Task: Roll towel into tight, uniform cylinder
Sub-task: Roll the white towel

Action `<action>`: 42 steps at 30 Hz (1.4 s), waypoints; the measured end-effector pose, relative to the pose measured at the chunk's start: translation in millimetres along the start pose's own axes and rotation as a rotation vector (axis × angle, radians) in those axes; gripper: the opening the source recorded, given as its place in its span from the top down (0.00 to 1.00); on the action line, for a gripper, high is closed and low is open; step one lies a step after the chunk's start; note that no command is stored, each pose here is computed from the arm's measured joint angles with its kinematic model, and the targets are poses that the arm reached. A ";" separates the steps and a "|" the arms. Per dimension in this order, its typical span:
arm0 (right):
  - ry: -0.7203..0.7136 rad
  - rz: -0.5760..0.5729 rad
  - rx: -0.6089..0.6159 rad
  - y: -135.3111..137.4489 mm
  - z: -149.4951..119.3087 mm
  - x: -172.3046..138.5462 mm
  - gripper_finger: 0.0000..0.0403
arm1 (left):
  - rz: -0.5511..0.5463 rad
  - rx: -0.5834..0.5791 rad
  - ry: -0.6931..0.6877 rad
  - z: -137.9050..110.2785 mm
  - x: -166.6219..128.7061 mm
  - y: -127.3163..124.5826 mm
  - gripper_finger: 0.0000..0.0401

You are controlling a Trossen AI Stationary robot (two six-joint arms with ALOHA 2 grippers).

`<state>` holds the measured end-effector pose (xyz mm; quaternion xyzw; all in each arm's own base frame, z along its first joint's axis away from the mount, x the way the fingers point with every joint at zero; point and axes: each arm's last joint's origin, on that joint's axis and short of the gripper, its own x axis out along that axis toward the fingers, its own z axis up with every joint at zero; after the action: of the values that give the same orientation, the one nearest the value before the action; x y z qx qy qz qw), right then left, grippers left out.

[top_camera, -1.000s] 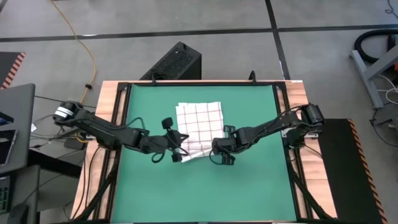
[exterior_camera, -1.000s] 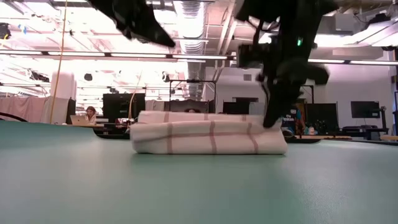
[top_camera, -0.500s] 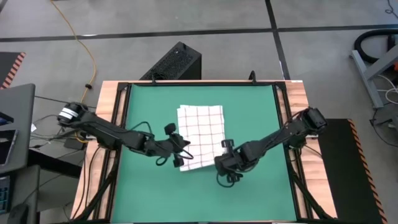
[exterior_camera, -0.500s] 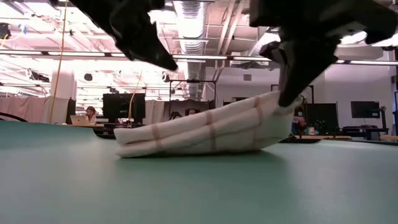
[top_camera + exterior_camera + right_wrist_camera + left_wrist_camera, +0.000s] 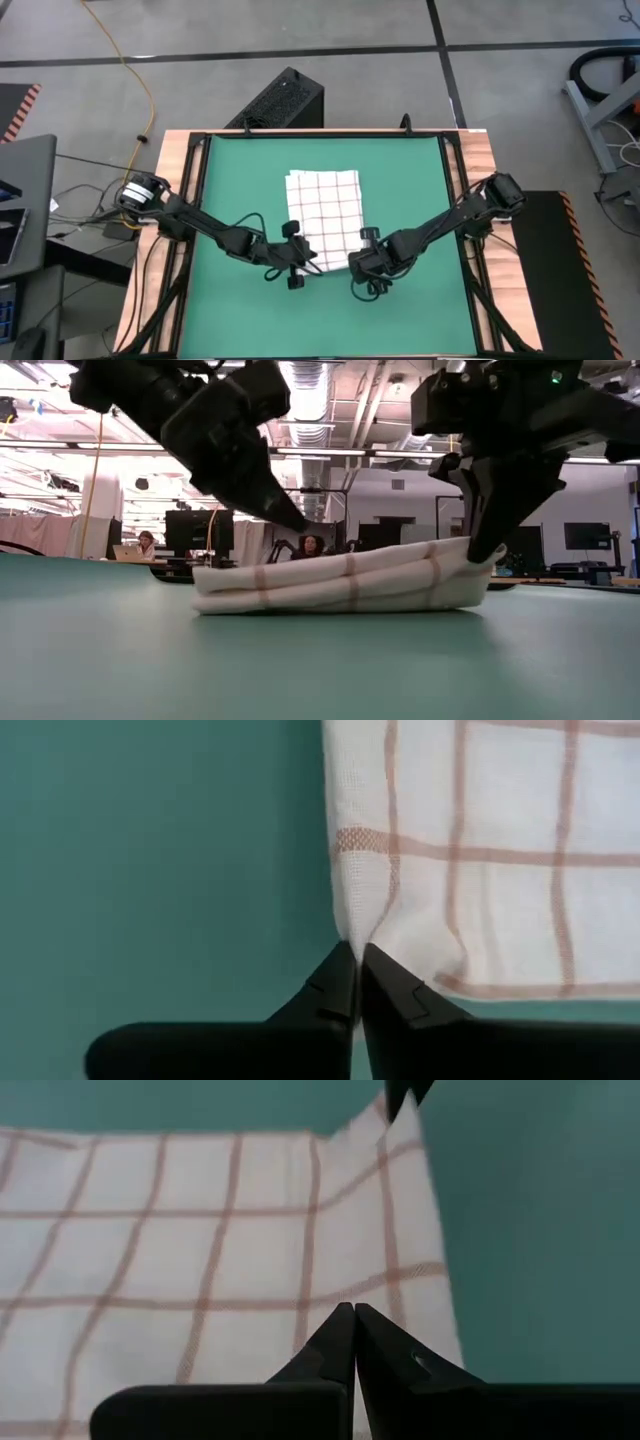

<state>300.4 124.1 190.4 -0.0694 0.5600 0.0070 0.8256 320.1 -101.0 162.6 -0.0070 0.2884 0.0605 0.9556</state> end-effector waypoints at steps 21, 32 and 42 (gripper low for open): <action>-0.255 0.023 -0.204 32.5 17.3 1.5 0.56 | -0.014 -0.030 -0.015 -9.5 1.7 -18.5 1.00; -0.112 -0.045 -0.321 48.1 0.3 35.9 0.37 | -0.168 0.471 0.005 -4.3 -28.6 -72.6 0.96; -0.106 -0.055 -0.234 37.5 3.9 36.9 0.37 | -0.145 0.579 0.206 -3.6 -54.5 -51.9 0.66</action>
<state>314.4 159.3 153.7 -0.1802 0.5086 0.0533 0.8402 279.4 -158.8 188.6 0.2389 0.3876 -0.0937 0.8854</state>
